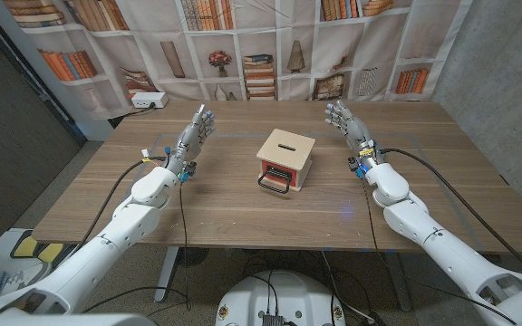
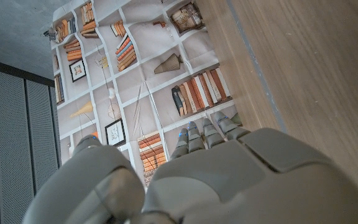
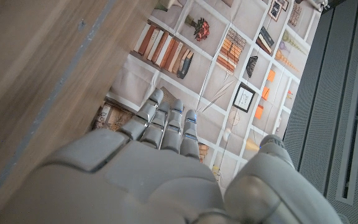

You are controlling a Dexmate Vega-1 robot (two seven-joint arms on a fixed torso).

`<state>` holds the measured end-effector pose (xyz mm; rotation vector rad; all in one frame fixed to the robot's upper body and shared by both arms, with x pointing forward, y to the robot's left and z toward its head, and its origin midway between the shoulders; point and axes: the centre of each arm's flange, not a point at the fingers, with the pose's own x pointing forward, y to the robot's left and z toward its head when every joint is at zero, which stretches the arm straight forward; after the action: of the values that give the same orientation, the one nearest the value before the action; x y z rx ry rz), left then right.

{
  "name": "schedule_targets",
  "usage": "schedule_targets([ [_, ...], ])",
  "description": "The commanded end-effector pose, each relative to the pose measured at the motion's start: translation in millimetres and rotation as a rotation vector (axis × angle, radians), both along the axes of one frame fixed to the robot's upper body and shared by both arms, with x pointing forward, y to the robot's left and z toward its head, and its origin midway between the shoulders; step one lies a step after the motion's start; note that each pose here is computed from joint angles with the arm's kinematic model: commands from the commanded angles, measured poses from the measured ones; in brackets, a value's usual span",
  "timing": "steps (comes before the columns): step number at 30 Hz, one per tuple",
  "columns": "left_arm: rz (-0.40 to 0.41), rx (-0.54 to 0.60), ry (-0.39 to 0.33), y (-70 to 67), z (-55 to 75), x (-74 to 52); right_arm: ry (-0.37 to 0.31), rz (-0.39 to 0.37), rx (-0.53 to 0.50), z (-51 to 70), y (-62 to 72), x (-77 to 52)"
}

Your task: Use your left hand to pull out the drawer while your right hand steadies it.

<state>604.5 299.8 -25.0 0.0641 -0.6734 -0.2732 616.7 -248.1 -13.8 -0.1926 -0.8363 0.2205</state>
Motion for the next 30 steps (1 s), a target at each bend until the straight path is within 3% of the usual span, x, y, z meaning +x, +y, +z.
schedule_targets([
  [1, 0.031, 0.097, -0.071, -12.4, -7.8, -26.6, -0.100, 0.013, -0.130, 7.2, 14.4, -34.8],
  [9, 0.036, 0.114, -0.077, -30.6, -15.4, -36.7, -0.119, 0.025, -0.245, 11.8, 20.2, -45.9],
  [17, 0.070, 0.171, -0.106, -48.1, -16.0, -66.0, -0.168, 0.031, -0.319, 9.9, 19.6, -56.4],
  [24, 0.097, 0.271, -0.143, -63.4, -18.7, -86.0, -0.208, -0.006, -0.378, 4.9, 15.7, -67.0],
  [30, 0.097, 0.312, -0.147, -66.8, -21.4, -103.7, -0.231, -0.040, -0.431, 0.9, 27.9, -78.0],
])
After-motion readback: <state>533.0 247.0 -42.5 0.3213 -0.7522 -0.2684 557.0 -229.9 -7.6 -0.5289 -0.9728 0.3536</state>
